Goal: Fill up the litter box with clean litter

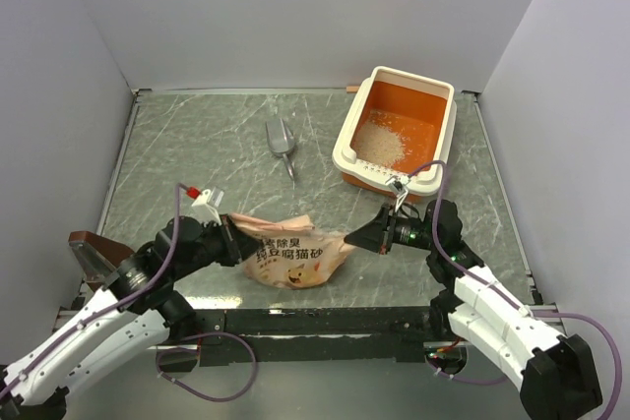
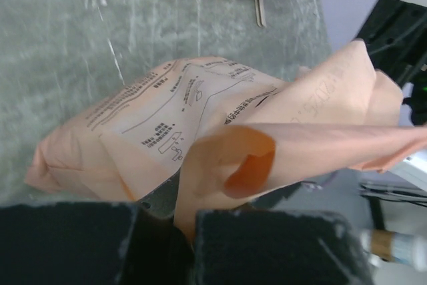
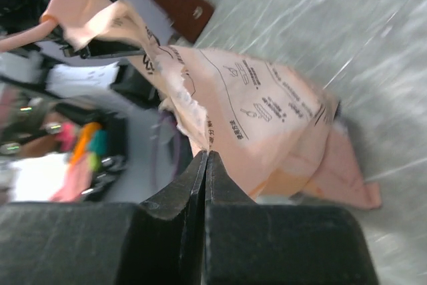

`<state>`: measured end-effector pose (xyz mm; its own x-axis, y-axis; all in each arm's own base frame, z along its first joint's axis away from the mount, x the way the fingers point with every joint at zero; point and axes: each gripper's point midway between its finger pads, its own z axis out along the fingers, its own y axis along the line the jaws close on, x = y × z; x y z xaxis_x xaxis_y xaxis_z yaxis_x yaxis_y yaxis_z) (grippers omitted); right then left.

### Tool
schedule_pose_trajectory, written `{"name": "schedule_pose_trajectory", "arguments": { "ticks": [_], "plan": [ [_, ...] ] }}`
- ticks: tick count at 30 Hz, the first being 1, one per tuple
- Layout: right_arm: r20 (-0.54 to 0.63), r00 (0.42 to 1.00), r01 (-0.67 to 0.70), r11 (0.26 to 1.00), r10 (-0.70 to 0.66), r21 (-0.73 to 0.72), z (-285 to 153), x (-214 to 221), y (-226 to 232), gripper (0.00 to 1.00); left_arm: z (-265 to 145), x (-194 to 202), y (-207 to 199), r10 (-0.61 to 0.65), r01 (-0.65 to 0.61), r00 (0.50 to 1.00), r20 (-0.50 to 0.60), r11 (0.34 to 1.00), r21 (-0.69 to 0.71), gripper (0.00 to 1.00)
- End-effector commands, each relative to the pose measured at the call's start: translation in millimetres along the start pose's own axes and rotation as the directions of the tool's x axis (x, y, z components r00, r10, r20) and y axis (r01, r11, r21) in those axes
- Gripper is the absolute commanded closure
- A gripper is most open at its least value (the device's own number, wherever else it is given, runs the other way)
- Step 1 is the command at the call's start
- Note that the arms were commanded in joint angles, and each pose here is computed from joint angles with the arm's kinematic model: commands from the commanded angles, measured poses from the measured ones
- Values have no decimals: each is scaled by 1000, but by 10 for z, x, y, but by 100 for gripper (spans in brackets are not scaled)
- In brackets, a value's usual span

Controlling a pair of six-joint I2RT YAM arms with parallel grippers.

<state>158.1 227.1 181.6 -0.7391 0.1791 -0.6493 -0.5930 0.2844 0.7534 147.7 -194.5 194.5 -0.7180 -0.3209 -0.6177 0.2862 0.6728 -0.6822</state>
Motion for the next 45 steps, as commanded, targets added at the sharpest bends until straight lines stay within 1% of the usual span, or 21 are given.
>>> {"name": "schedule_pose_trajectory", "arguments": {
  "ticks": [1,6,8,10,11,13,15,17,18,19,20,24,25,30,33,38,41,42,43,44,45],
  "plan": [
    [-144,961,-243,970,237,-30,-96,313,85,100,-282,-45,-263,-189,189,982,-12,979,79,99],
    [-232,907,-367,930,352,-20,-167,516,58,100,-446,95,-251,-290,295,955,-61,952,81,99],
    [-242,883,-414,910,402,3,-178,589,20,100,-449,255,-156,-364,369,925,-110,929,31,99],
    [-253,864,-443,896,436,32,-199,674,-30,100,-423,458,1,-412,409,897,-159,911,-48,99],
    [-258,858,-448,893,444,47,-204,689,-41,100,-433,532,27,-440,435,879,-183,898,-70,99],
    [-268,840,-463,881,472,100,-235,784,-107,100,-448,621,101,-468,456,862,-196,884,-106,99],
    [-271,846,-448,888,458,102,-238,765,-97,100,-492,704,156,-501,480,839,-211,865,-145,99],
    [-281,822,-480,868,495,125,-263,833,-105,100,-545,778,184,-531,503,816,-229,847,-174,98],
    [-283,813,-490,861,509,139,-272,858,-121,100,-575,834,156,-539,511,800,-263,842,-174,98],
    [-283,818,-476,866,500,153,-272,868,-159,100,-590,878,161,-548,519,789,-278,836,-177,99],
    [-291,799,-491,850,527,189,-297,926,-185,100,-606,907,154,-566,535,772,-289,825,-184,99],
    [-290,810,-455,858,510,238,-288,905,-267,100,-702,1039,144,-606,567,719,-340,794,-218,99],
    [-288,801,-468,850,524,243,-277,904,-278,100,-731,1083,99,-608,574,699,-376,791,-211,99],
    [-292,787,-488,837,544,247,-252,909,-306,100,-791,1226,100,-620,572,650,-440,780,-254,99],
    [-283,793,-473,837,540,275,-268,941,-360,100,-842,1365,142,-637,571,602,-481,765,-298,99],
    [-289,814,-403,848,504,344,-329,996,-464,100,-934,1592,195,-653,566,517,-554,746,-351,99],
    [-282,825,-377,849,489,371,-331,992,-530,100,-919,1623,181,-655,580,495,-571,739,-344,99],
    [-285,842,-347,865,458,363,-314,930,-529,99,-919,1644,183,-655,579,485,-579,737,-349,99],
    [-275,853,-325,864,443,384,-315,893,-564,85,-921,1652,184,-652,576,484,-584,739,-349,99],
    [-269,866,-302,870,421,390,-306,836,-572,75,-922,1657,185,-649,571,483,-588,743,-349,99],
    [-253,899,-247,891,357,380,-278,665,-546,68,-921,1667,196,-649,565,482,-589,744,-358,99]
  ]
}}
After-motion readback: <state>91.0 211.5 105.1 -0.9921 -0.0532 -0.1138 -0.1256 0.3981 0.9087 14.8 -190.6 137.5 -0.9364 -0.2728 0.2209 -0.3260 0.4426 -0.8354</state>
